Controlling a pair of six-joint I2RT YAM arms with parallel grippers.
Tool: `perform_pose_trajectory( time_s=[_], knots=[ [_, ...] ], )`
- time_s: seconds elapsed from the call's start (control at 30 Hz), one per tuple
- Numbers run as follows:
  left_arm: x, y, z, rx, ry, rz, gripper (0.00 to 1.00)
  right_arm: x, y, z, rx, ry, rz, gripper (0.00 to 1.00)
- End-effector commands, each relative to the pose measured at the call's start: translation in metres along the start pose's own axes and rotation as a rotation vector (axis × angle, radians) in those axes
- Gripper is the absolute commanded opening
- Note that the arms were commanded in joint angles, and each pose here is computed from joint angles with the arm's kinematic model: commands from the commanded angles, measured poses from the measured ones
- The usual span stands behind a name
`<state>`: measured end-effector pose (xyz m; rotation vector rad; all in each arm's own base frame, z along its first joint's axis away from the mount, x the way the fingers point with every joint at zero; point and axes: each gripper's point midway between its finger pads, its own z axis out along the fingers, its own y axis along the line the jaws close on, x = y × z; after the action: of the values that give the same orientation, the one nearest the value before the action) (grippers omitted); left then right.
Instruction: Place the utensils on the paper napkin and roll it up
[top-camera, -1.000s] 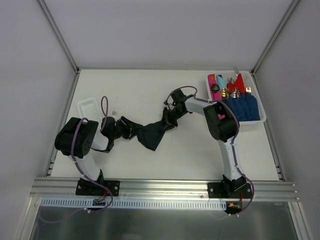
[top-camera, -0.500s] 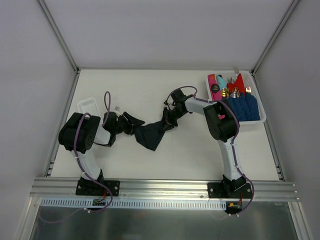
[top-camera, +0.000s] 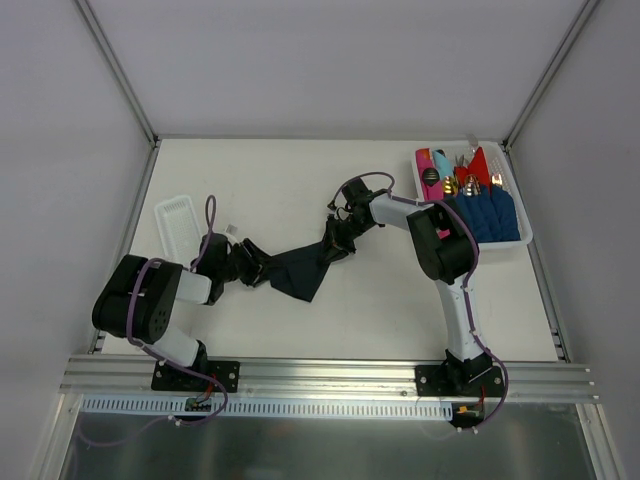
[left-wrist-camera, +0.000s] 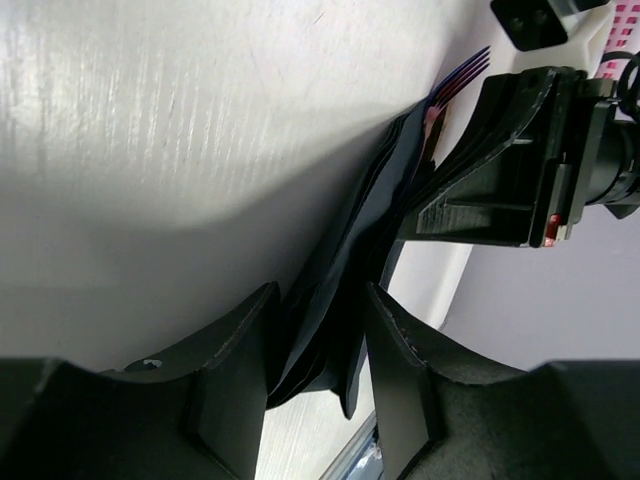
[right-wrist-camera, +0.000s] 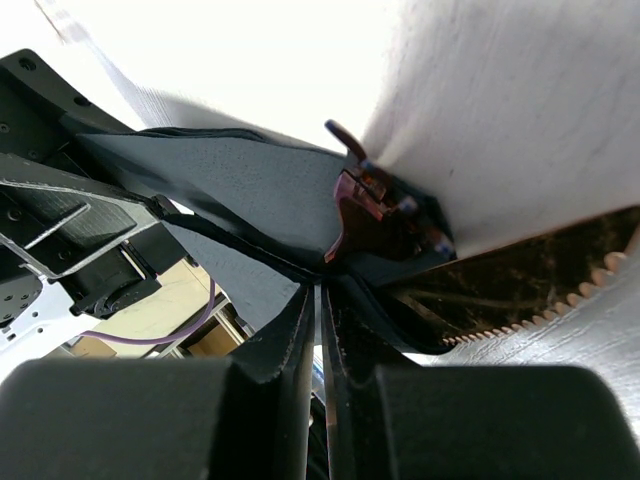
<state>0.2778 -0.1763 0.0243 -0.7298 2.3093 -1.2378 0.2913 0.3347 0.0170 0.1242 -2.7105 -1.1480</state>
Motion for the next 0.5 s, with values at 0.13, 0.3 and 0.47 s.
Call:
perform_pose_trajectory(
  time_s=[0.13,0.3,0.47],
  knots=[
    [0.016,0.033,-0.011,-0.139,0.030,0.000,0.34,0.001,-0.035,0.010,0.139,-0.006,0.002,0.09],
    [0.007,0.024,-0.015,-0.146,-0.005,0.028,0.26,0.001,-0.036,0.010,0.143,-0.005,0.002,0.09],
    [-0.007,0.009,-0.018,-0.139,-0.046,0.073,0.17,0.001,-0.037,0.011,0.147,-0.003,-0.002,0.09]
  ],
)
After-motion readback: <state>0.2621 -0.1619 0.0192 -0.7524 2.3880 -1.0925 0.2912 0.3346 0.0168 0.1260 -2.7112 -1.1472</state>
